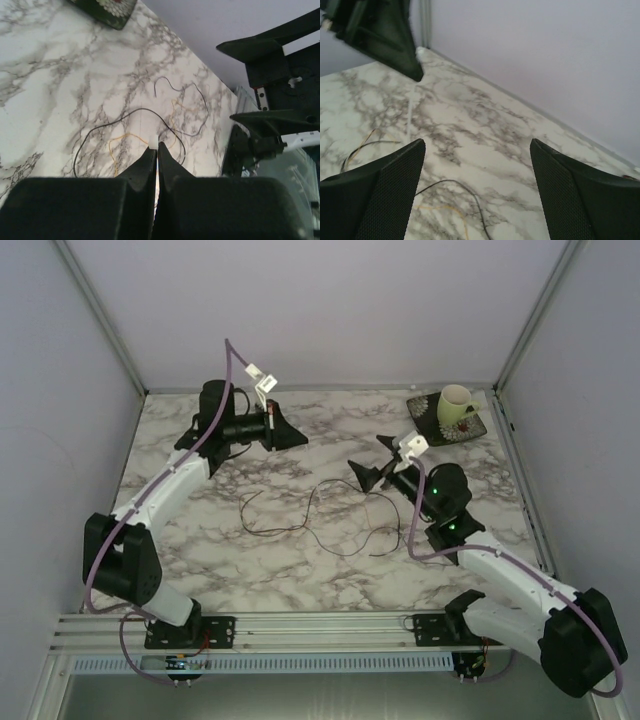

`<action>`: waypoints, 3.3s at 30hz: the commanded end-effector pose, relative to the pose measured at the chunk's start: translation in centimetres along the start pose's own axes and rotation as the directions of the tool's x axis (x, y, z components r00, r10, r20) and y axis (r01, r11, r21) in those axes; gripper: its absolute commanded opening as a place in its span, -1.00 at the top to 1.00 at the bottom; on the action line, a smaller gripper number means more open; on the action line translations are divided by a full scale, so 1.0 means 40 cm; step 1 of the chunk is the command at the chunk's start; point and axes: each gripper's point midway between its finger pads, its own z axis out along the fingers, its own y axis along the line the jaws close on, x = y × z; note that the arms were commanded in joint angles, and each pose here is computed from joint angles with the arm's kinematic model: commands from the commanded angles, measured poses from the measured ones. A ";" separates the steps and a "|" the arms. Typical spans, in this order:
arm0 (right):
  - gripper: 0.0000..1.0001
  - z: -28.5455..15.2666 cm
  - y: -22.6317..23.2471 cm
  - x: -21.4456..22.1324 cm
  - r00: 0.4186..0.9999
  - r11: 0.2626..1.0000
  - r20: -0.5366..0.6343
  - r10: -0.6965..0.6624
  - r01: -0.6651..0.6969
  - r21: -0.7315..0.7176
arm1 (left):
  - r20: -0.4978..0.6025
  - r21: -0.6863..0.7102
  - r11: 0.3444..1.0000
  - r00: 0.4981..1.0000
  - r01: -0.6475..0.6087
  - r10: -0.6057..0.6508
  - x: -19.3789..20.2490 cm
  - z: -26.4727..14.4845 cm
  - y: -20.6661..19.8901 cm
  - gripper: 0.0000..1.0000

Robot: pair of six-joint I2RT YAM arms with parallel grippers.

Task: Zip-tie the wires
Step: Pick up the ribbon at the center of the board.

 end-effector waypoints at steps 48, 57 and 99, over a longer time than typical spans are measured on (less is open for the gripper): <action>1.00 0.052 0.268 -0.127 0.809 0.735 0.043 0.586 -0.508 -0.450 | 0.419 0.270 0.928 0.899 -0.256 0.126 -0.069 -0.114 -0.286 -0.58; 1.00 0.075 0.304 -0.143 0.801 0.714 0.036 0.598 -0.512 -0.477 | 0.502 0.382 0.877 0.862 -0.291 0.068 -0.082 -0.115 -0.356 -0.43; 1.00 0.083 0.304 -0.123 0.837 0.767 0.029 0.546 -0.485 -0.421 | 0.428 0.392 0.887 0.902 -0.243 0.058 -0.029 -0.052 -0.319 0.89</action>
